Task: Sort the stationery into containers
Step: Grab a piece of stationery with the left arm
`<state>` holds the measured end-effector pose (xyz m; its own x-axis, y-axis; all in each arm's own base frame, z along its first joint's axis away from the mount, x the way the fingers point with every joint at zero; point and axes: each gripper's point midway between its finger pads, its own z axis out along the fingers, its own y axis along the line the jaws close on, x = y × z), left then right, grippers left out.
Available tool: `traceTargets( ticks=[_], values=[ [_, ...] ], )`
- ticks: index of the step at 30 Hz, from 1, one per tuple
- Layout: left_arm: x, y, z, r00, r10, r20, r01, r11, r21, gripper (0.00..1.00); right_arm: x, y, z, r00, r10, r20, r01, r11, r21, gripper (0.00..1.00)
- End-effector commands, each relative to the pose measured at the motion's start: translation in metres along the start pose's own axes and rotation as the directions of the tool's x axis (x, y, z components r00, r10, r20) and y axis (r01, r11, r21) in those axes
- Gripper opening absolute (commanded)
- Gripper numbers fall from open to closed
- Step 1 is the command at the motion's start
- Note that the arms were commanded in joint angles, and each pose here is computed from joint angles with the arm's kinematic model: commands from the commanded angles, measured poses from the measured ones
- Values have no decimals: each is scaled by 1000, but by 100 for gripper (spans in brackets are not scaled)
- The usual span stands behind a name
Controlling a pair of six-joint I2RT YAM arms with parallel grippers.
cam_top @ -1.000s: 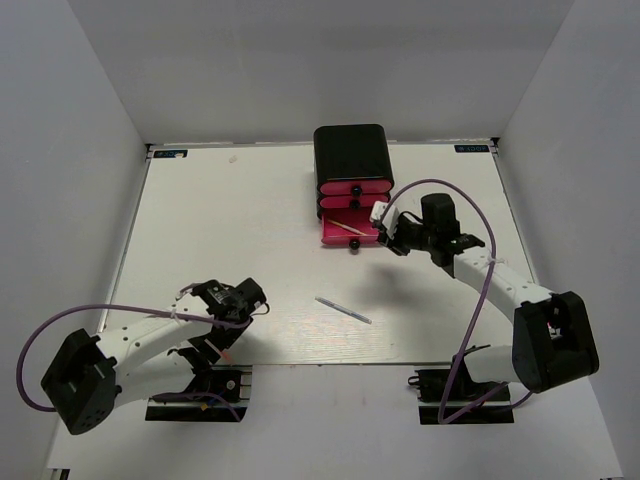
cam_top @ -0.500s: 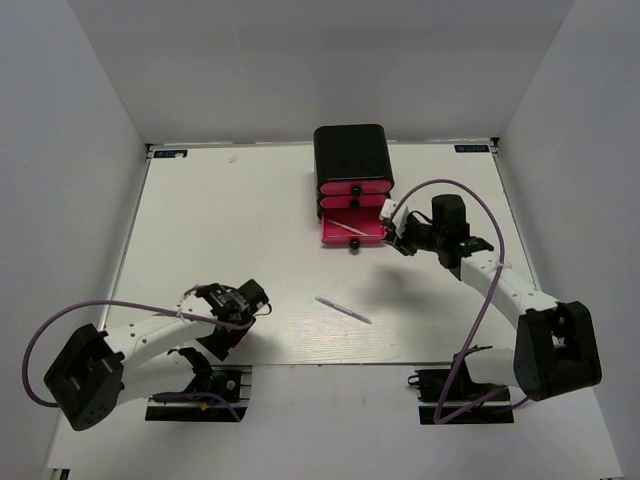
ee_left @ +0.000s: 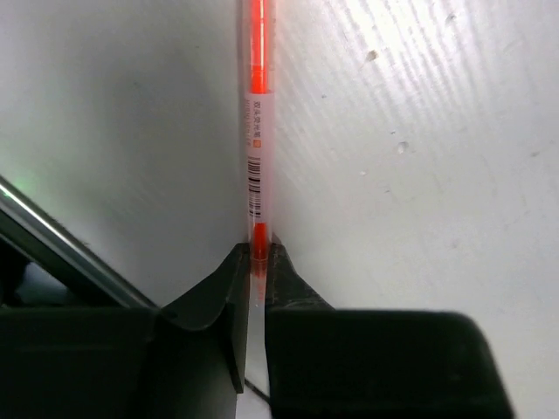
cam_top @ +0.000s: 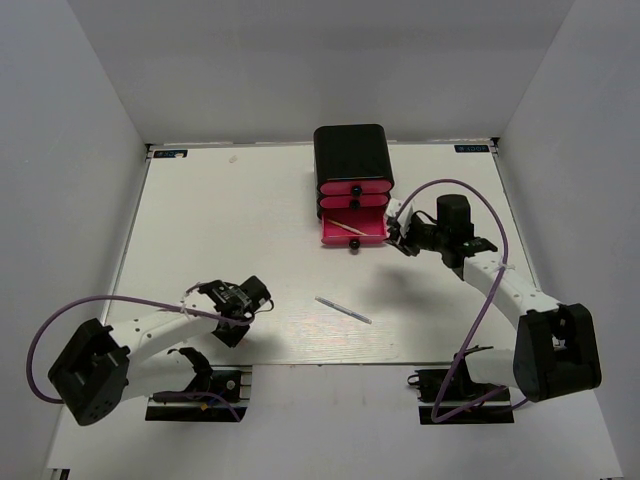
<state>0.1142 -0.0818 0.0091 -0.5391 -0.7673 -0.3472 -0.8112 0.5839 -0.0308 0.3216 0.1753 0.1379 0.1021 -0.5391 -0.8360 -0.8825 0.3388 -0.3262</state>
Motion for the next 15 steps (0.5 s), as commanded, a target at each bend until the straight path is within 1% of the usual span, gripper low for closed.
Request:
traceTargets(
  ticks=[1, 2, 3, 5, 6, 7, 8, 9, 10, 11, 12, 13, 15],
  values=[
    [5, -10, 7, 1000, -29, -11, 30, 999, 12, 15, -16, -2, -7, 999, -1, 41, 1, 1000, -3, 36],
    [5, -8, 8, 1000, -16, -9, 16, 1000, 4, 9, -17, -3, -8, 999, 0, 41, 0, 1000, -1, 36],
    [5, -8, 8, 1000, -7, -9, 7, 1000, 4, 0, -17, -2, -8, 999, 2, 41, -2, 1000, -4, 36],
    [7, -19, 7, 1000, 7, -16, -6, 999, 50, 0, -15, 2, -10, 999, 15, 35, -14, 1000, -17, 36],
    [7, -29, 2, 999, 44, -17, -42, 996, 81, 0, -13, 5, -9, 999, 19, 29, -19, 999, -26, 42],
    [5, -39, -2, 998, 67, -6, -66, 991, 115, 0, -19, 8, -10, 999, 9, 49, -6, 999, -49, 50],
    [6, -55, -8, 994, 108, 7, -108, 980, 170, 0, -13, 17, -11, 999, 36, 30, -33, 996, -86, 59],
    [3, -81, -28, 988, 151, 31, -154, 958, 244, 0, -14, 19, -12, 999, 37, 32, -33, 995, -99, 78],
    [1, -90, -31, 962, 261, 74, -271, 930, 247, 0, -19, 26, -11, 998, 32, 58, -24, 991, -134, 90],
    [0, -104, -39, 944, 315, 97, -330, 904, 271, 0, -16, 32, -13, 997, 48, 52, -39, 987, -156, 90],
    [-3, -135, -62, 932, 338, 132, -363, 865, 347, 0, -17, 37, -12, 997, 55, 61, -43, 983, -181, 90],
    [-6, -147, -69, 881, 433, 187, -472, 805, 358, 0, -15, 41, -12, 996, 65, 60, -53, 980, -191, 90],
    [-6, -191, -92, 836, 478, 271, -549, 718, 427, 0, -14, 42, -12, 994, 92, 54, -81, 979, -185, 90]
  ],
)
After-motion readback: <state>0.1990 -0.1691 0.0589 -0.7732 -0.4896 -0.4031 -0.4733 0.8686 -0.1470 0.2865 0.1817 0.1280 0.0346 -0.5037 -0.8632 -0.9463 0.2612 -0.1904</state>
